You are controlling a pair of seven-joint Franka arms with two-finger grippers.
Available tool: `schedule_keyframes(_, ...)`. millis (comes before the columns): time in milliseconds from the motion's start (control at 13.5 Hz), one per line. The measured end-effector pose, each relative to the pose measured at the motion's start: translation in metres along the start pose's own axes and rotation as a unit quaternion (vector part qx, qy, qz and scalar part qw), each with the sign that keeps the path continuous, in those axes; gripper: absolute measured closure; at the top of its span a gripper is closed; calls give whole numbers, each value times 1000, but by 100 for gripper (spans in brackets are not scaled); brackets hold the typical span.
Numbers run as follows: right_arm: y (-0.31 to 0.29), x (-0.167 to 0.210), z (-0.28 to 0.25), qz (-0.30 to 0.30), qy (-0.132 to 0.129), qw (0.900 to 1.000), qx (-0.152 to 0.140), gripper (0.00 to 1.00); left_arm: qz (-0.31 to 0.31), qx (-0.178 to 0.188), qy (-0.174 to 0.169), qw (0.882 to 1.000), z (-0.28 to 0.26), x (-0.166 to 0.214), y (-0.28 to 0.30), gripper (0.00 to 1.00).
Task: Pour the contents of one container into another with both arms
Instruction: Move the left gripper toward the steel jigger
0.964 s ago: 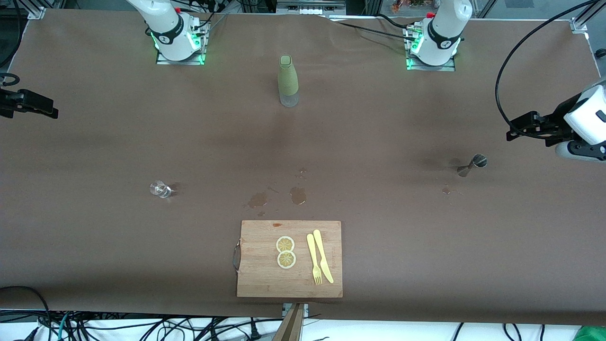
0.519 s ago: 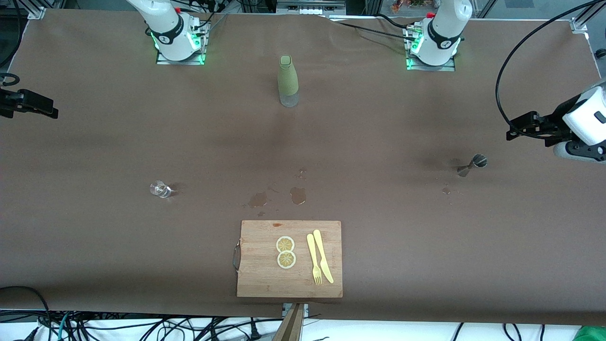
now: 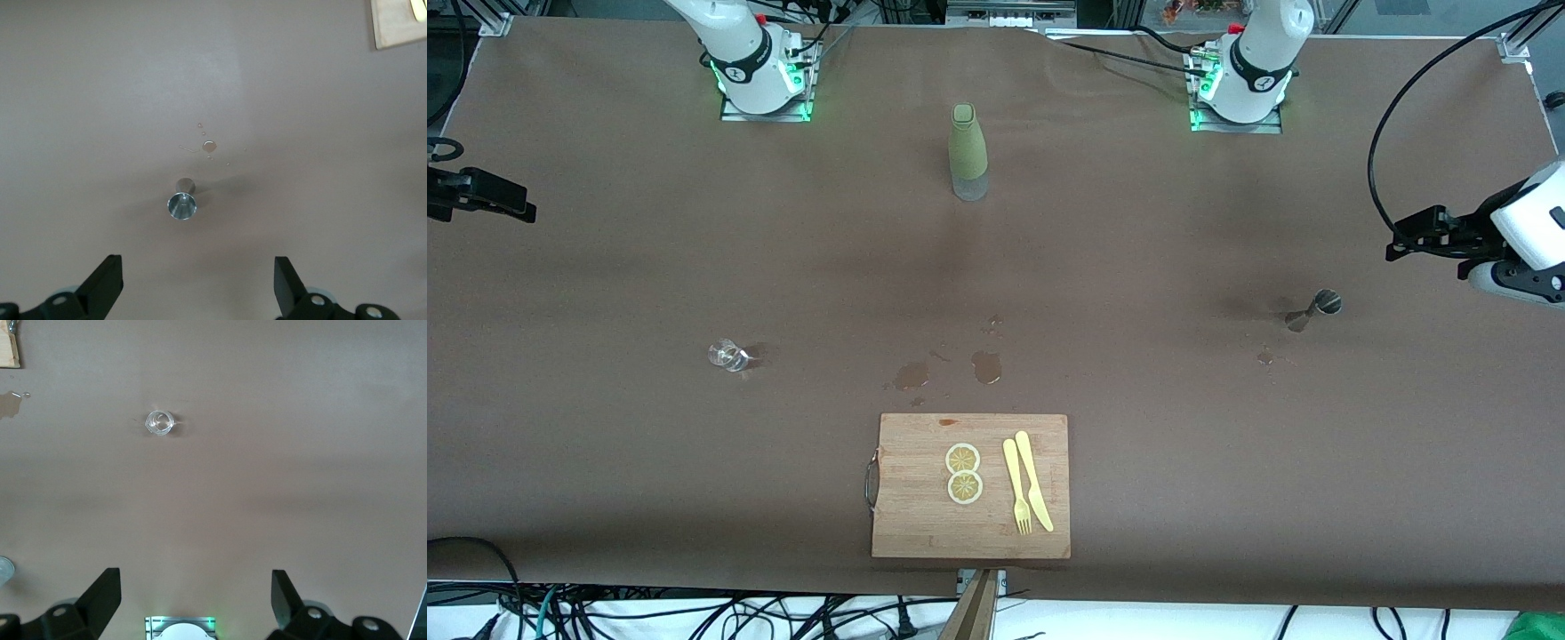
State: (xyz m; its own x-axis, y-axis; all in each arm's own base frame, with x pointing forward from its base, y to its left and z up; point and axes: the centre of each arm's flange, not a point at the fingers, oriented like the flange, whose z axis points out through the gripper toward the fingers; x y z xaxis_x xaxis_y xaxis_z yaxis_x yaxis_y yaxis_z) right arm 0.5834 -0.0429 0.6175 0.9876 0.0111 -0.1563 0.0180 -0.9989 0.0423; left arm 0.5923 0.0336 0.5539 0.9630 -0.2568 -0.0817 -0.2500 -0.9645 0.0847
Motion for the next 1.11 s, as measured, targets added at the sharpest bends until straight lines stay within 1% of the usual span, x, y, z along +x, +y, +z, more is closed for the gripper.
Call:
schedule_keyframes(148, 0, 0, 0, 0, 0, 1000, 0, 0, 31, 0, -2, 1000, 5, -1, -15, 0)
schedule_keyframes(297, 0, 0, 0, 0, 0, 1000, 0, 0, 82, -16, 8, 996, 14, 0, -35, 0)
schedule_keyframes(519, 0, 0, 0, 0, 0, 1000, 0, 0, 159, -39, 26, 986, 36, -3, -81, 0)
schedule_keyframes(668, 1, 0, 0, 1, 0, 1000, 0, 0, 201, -67, 41, 976, 54, -6, -105, 0)
schedule_keyframes(742, 1, 0, 0, 1, 1, 1000, 0, 0, 229, -85, 52, 968, 66, -7, -119, 0)
schedule_keyframes(890, 1, 0, 0, 1, 2, 1000, 0, 0, 284, -123, 80, 948, 99, -11, -150, 0)
schedule_keyframes(1038, 1, 0, 0, 1, 2, 1000, 0, 0, 334, -157, 109, 923, 143, -16, -184, 0)
schedule_keyframes(1113, 1, 1, 0, 1, 3, 1000, 0, 0, 361, -175, 128, 907, 169, -19, -200, 0)
